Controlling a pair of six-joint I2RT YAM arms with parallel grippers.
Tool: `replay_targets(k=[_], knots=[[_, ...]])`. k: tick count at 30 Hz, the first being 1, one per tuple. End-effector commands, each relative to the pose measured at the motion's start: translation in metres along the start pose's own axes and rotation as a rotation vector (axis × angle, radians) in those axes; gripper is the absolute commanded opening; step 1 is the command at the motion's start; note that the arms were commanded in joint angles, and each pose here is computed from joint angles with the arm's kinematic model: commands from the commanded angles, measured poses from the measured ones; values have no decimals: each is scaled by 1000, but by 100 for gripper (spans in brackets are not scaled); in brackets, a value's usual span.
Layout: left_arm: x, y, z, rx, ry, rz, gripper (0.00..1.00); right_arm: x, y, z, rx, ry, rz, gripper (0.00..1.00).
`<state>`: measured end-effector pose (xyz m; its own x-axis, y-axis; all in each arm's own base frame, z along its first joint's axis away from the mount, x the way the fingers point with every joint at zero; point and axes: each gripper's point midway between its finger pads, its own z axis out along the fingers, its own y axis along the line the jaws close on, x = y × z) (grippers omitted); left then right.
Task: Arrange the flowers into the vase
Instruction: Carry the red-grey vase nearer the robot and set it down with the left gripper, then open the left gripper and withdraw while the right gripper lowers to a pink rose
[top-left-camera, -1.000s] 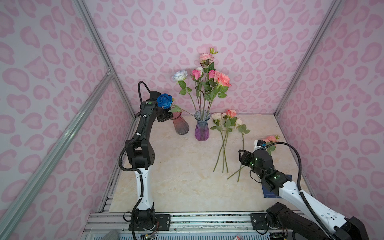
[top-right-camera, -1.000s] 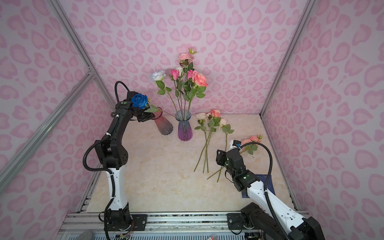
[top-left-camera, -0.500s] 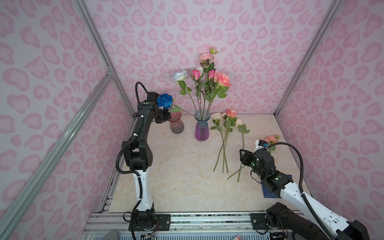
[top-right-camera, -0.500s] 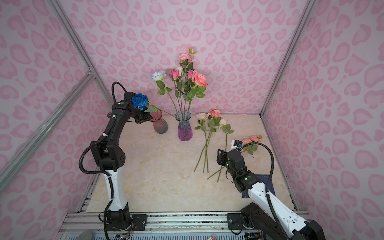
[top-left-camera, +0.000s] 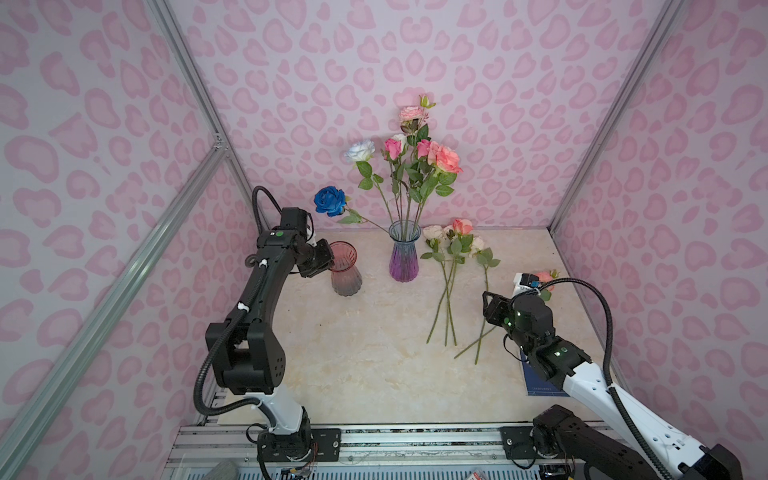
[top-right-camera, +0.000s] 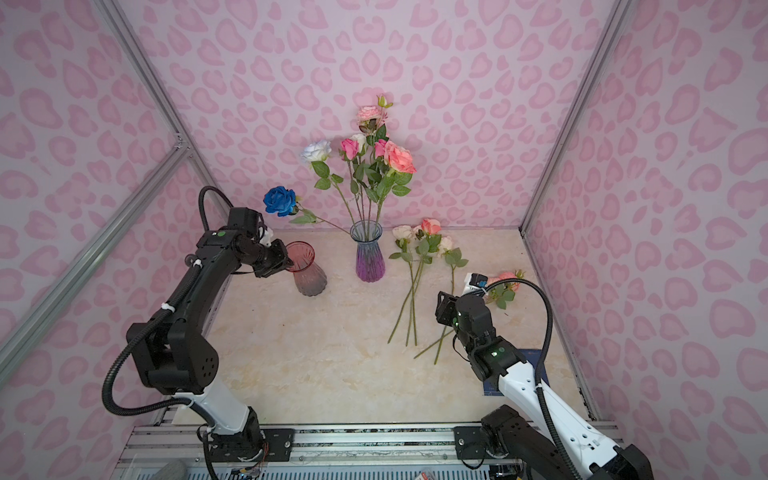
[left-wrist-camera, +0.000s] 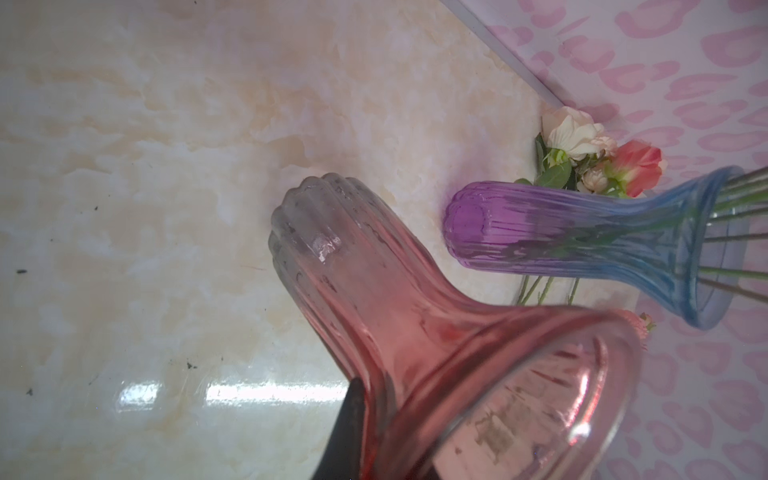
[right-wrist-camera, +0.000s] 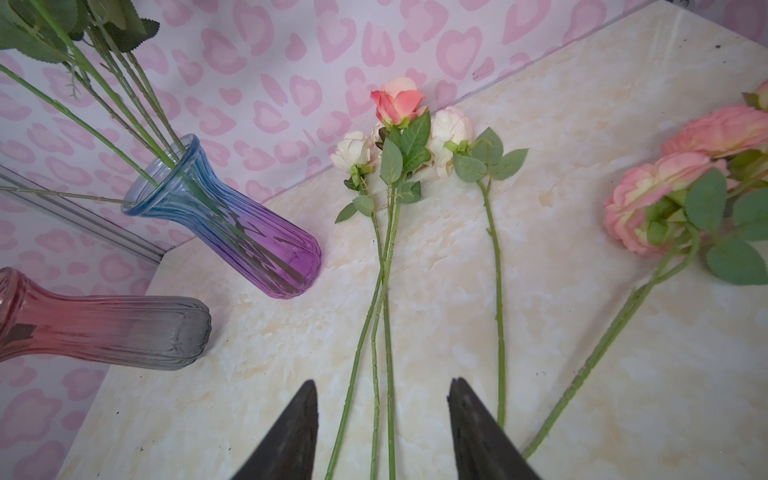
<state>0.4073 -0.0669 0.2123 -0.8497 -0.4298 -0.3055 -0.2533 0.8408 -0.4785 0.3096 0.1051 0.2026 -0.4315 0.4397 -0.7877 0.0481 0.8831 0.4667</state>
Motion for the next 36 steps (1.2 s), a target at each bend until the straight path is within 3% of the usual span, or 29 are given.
replay_targets(k=[1,9,14,24,36], knots=[[15,-10,-25,60,-66,29,4,-4,-2,-1,21,-9,-25,52],[134,-3,-64,73,-35,117,4,-16,-14,3,121,6,-96,52],[182,-28,-54,133,30,185,4,-25,-26,15,186,34,-109,52],[208,-93,-16,139,218,341,4,-18,-108,21,396,95,47,52],[205,-118,-4,107,348,446,7,-22,-118,20,429,91,38,53]])
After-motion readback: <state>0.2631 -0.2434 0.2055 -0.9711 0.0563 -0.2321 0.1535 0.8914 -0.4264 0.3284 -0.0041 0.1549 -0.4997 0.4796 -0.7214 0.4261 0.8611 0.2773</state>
